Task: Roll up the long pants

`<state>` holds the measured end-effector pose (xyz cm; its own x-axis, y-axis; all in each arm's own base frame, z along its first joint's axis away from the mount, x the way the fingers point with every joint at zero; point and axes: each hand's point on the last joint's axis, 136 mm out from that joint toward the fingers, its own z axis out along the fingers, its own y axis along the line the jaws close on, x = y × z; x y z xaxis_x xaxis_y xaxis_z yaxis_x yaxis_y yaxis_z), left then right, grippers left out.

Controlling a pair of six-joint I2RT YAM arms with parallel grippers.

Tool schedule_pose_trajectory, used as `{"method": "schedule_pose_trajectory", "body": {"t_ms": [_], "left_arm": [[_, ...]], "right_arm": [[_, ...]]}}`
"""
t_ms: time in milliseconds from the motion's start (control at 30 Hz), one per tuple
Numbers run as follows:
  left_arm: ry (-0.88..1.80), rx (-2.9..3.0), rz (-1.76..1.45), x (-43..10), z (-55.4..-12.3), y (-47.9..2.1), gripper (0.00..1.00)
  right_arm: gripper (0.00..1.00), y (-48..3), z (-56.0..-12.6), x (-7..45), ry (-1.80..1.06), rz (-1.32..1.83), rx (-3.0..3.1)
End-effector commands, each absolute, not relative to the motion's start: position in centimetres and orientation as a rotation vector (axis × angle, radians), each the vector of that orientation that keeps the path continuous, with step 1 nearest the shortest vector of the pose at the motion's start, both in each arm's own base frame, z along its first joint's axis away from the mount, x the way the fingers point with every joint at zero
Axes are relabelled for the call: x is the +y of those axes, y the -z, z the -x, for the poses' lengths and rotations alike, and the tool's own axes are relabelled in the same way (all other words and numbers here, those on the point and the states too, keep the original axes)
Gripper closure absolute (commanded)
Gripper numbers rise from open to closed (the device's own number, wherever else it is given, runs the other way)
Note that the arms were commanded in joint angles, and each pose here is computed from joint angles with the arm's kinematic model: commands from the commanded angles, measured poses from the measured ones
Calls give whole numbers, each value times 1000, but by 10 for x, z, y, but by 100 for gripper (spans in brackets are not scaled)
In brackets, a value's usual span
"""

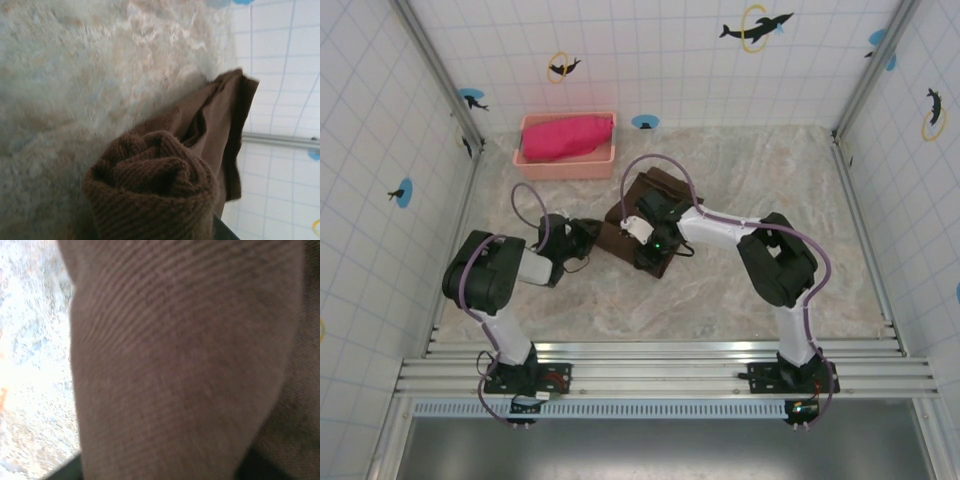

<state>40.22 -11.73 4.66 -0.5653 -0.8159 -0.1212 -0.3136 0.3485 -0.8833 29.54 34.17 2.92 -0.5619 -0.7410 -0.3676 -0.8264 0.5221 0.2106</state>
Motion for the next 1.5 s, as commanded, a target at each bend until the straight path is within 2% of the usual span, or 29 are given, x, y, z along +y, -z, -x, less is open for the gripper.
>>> {"method": "schedule_pose_trajectory", "body": {"t_ms": [0,100,267,400,667,767,967,1200,1467], "left_arm": [[1080,2306,863,-132,-375,-45,100],[970,2395,820,-130,-370,-53,100],[854,2529,780,-129,-367,-56,100],[799,2596,751,-133,-365,-53,100],[701,2732,717,-136,-353,-44,100],[660,2784,734,-134,-349,-42,100],[529,2917,782,-128,-341,-35,100],[273,3061,910,-111,-328,-30,100],[163,3126,1041,-118,-325,-16,100]], "right_arm": [[24,22,-270,279,-257,1349,2779],[9,-1,-272,273,-215,1326,2735],[0,-30,-276,264,-140,1287,2680],[2,-41,-280,256,-83,1229,2664],[2,-21,-264,273,-276,1265,2719],[2,-20,-270,280,-248,1262,2713],[2,-73,-275,275,-28,1263,2574],[2,-150,-252,283,81,1230,2340],[2,-122,-237,335,119,1334,2262]]}}
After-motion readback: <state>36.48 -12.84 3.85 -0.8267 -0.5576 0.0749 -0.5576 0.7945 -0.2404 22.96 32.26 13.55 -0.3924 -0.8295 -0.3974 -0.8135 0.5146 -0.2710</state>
